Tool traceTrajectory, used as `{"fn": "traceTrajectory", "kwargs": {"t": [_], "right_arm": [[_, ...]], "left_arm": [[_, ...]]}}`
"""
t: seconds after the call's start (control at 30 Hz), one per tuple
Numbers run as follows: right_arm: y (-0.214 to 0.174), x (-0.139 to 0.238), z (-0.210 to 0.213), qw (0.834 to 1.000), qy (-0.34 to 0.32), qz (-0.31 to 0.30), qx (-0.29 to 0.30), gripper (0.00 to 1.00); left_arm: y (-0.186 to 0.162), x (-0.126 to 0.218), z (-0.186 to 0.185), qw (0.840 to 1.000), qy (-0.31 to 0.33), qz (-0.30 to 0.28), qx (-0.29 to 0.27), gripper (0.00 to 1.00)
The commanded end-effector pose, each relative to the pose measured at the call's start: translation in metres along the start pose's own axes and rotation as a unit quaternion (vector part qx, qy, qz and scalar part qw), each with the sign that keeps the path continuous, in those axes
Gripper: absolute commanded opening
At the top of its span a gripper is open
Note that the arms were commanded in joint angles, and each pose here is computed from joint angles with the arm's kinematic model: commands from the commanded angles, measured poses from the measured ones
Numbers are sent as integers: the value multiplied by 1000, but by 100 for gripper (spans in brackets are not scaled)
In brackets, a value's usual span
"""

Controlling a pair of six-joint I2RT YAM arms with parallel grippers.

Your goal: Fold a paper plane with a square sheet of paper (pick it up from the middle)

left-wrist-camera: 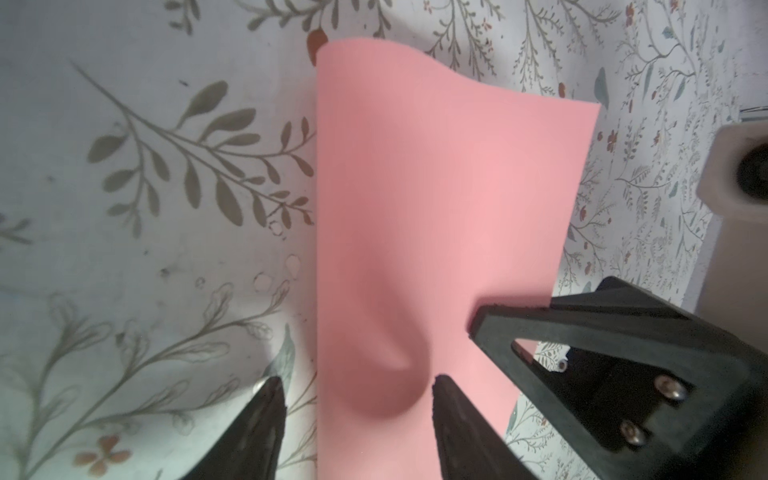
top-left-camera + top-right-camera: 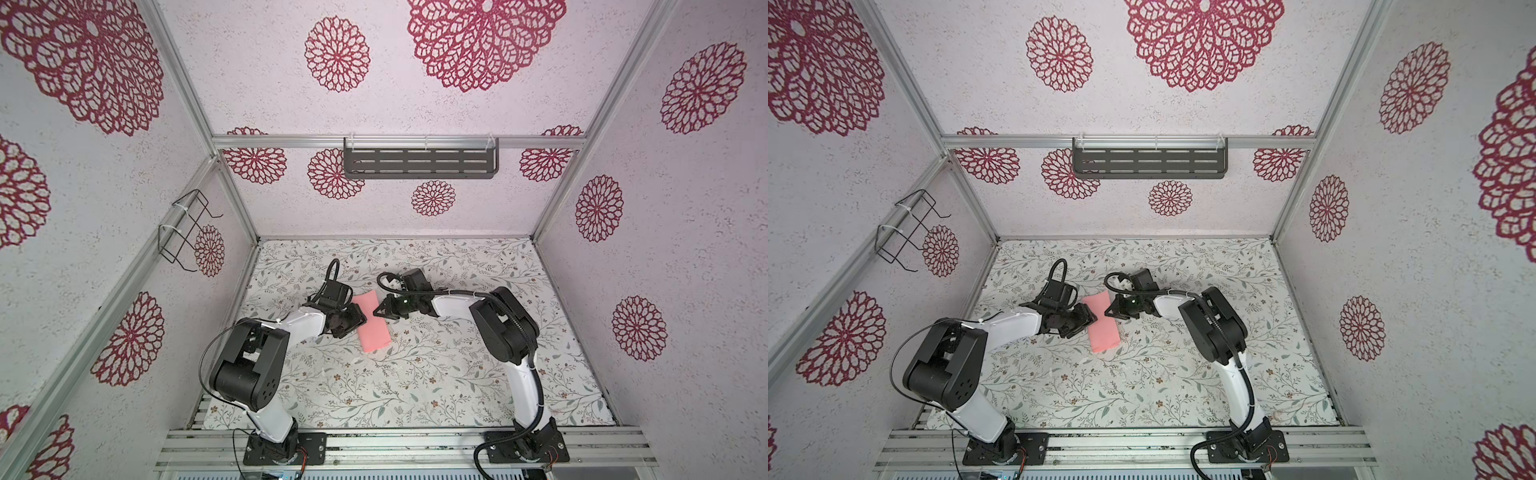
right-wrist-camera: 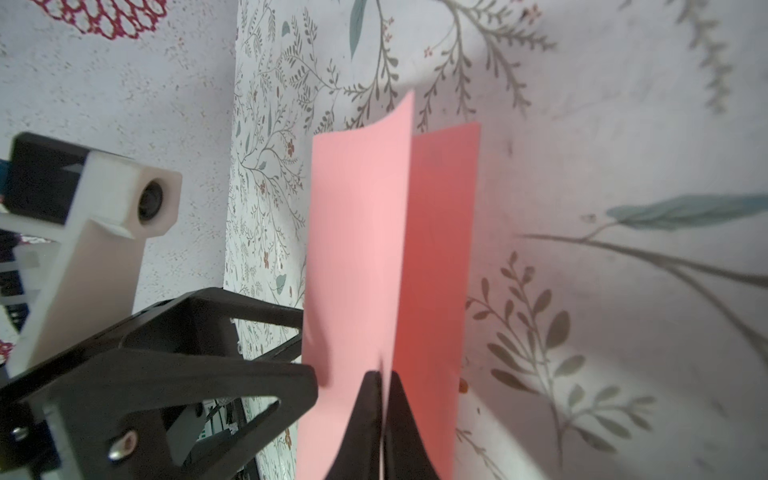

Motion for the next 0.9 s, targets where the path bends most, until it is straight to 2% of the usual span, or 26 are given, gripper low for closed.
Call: {"fn": "traceTrajectory", "kwargs": {"t": [0.0, 0.1, 0.23, 0.3, 0.43, 0.6, 0.87], "right_arm": [[5, -2, 7, 1000, 10, 4, 17, 10], [8, -1, 10, 1000, 13, 3, 18, 14], [17, 12, 18, 1000, 5, -18, 24, 29], [23, 24, 20, 999, -9, -37, 26, 36], [31, 51, 22, 996, -39, -77, 34, 41], [29, 67, 18, 991, -65, -107, 37, 45], [23, 62, 7, 991, -70, -114, 24, 45]], "left_arm": [[4, -3, 7, 999, 32, -3, 11, 55], [3, -6, 12, 999, 49, -1, 15, 49], [1, -10, 18, 998, 67, 7, 18, 42], [-1, -12, 21, 997, 73, 10, 17, 40], [-2, -12, 28, 996, 91, 11, 13, 39], [-4, -12, 39, 991, 129, 11, 22, 38], [-14, -18, 55, 980, 194, 25, 34, 38]]}}
Point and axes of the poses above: each gripper's point midway between its finger pads, its own x axis back along the fingers, its own z axis along the line the jaws close on, y = z × x, the point moved 5 cm from there along x, back along the fingers, and after that the axes turned 8 degrees about x, right-handed, at the moved point
